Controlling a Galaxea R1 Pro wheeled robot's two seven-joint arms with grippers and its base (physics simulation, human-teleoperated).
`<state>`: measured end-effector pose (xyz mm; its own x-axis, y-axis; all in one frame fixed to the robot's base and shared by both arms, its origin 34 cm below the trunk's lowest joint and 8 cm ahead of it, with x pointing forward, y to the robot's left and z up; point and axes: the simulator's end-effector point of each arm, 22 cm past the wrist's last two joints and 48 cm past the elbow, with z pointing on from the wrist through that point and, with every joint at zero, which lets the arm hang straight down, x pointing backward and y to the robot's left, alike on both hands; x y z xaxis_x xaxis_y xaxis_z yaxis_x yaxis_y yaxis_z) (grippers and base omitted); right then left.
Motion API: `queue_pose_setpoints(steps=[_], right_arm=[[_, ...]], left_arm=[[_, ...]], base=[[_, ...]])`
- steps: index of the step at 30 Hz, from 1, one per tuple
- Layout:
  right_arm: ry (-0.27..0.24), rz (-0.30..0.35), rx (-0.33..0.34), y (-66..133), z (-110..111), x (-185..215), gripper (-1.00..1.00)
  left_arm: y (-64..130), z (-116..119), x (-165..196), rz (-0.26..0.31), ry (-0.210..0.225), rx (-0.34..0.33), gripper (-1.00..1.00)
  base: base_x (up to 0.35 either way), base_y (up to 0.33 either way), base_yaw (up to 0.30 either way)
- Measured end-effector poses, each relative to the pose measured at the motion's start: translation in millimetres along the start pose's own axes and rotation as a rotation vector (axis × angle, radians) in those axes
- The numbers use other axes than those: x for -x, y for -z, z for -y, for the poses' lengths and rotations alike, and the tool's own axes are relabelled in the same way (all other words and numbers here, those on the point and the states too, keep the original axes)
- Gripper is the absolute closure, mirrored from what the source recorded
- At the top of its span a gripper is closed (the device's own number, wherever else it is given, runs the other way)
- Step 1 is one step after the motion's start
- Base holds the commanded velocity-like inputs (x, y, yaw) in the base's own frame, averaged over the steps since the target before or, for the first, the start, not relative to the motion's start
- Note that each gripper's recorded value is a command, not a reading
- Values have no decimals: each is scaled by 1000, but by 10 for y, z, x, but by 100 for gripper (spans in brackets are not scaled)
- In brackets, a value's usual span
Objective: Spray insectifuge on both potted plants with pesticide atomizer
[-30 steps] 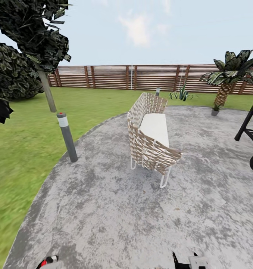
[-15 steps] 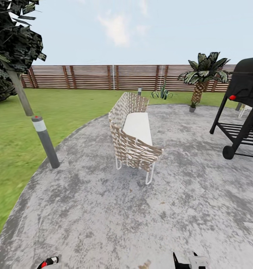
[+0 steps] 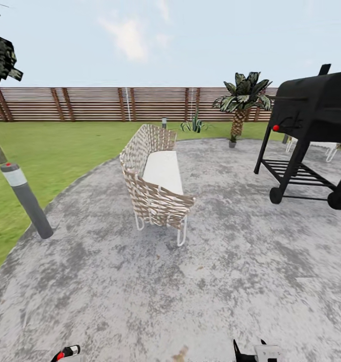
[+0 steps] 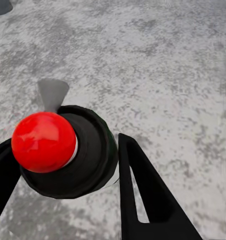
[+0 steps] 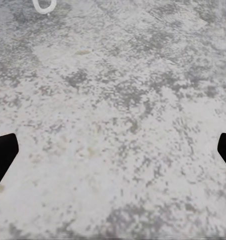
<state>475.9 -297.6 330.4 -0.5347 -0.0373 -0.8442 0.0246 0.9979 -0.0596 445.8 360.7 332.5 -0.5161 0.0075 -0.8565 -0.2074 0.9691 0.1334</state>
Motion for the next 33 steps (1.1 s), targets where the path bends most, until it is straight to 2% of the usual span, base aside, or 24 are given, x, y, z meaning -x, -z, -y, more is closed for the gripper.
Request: queue_pose_setpoints(steps=[33], right_arm=[[0,0,0,2,0,-1,-100]], left_arm=[[1,10,2,0,-2,-3,100]], base=[[29,-266,-300]])
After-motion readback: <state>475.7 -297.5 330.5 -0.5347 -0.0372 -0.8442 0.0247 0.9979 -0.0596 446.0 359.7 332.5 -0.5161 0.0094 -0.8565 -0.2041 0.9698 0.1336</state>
